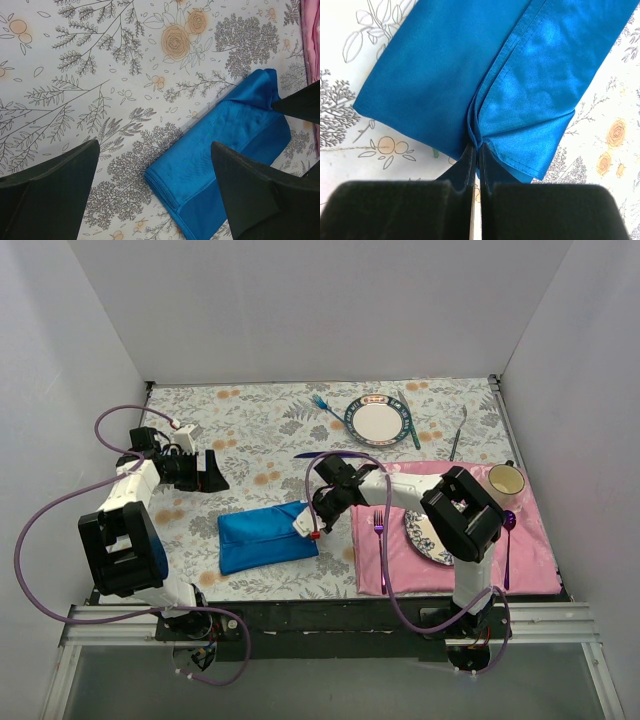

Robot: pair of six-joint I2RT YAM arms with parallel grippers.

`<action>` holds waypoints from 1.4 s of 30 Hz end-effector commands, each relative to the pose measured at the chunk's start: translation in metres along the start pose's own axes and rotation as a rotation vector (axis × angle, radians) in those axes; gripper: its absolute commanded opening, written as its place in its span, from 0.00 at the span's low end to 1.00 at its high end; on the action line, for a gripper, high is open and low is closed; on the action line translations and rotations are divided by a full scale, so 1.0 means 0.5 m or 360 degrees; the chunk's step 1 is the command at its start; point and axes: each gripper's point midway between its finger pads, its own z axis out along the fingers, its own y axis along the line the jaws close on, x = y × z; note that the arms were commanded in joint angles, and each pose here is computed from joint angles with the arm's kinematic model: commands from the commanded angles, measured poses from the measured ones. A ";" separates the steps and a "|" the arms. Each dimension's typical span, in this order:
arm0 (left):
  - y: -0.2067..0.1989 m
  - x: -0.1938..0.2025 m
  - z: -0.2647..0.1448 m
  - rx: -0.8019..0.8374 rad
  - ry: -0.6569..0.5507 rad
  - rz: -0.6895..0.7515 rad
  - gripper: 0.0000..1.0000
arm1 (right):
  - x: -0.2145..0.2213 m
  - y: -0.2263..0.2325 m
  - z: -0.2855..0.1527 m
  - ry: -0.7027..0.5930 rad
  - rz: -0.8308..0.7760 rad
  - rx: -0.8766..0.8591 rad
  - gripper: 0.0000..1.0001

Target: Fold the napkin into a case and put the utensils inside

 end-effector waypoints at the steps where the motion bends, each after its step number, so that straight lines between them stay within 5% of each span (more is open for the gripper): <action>1: -0.010 -0.017 -0.013 0.0027 -0.0047 0.0072 0.93 | -0.057 -0.046 -0.021 -0.0084 -0.0014 0.0051 0.01; 17: -0.019 -0.004 -0.022 0.0026 -0.0044 0.0120 0.93 | -0.046 0.013 -0.011 -0.0064 -0.0060 -0.0049 0.01; 23: -0.031 -0.011 -0.031 0.0046 -0.0068 0.0165 0.94 | -0.072 -0.015 -0.035 -0.0076 -0.0071 -0.0003 0.41; 42: -0.049 -0.014 -0.038 0.0081 -0.0104 0.0190 0.93 | -0.093 -0.002 -0.056 -0.0111 -0.0043 -0.0041 0.42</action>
